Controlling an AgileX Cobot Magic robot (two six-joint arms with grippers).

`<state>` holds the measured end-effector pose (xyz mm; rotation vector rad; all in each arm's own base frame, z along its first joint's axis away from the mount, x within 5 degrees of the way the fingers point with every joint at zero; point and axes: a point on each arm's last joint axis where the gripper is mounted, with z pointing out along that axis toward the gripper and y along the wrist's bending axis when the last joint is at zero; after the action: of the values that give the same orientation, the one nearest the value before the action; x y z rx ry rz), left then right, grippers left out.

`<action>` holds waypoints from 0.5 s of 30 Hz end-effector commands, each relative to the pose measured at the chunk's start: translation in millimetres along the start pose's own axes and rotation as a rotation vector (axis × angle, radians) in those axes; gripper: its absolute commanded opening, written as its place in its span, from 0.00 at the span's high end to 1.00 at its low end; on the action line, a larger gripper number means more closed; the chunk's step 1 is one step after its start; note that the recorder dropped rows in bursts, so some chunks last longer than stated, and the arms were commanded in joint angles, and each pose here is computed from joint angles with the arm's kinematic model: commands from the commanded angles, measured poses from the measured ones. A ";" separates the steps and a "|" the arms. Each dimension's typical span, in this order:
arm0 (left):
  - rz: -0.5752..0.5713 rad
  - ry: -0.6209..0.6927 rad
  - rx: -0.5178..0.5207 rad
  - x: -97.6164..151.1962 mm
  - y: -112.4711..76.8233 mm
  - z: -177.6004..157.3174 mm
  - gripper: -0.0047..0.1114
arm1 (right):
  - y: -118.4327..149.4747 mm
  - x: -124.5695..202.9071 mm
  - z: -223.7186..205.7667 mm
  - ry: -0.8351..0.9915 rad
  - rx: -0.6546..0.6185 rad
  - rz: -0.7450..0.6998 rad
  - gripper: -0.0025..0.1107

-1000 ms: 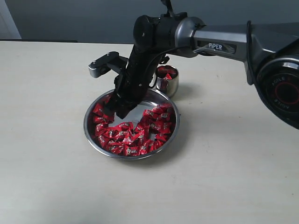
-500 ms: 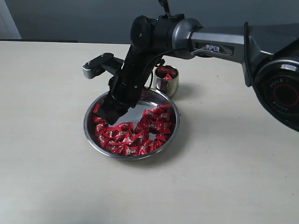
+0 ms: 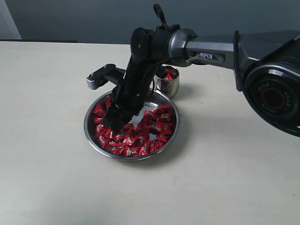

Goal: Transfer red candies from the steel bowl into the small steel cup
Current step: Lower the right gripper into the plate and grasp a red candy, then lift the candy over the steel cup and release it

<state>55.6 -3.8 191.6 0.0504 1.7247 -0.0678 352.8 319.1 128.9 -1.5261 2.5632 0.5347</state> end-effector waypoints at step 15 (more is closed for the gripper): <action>0.000 -0.010 0.007 -0.5 -0.4 -0.3 0.96 | -2.3 -7.5 -26.9 -0.064 0.110 -0.047 0.98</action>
<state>55.6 -3.8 191.6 0.0504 1.7247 -0.0678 357.9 317.8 138.4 -1.5048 2.5128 0.4653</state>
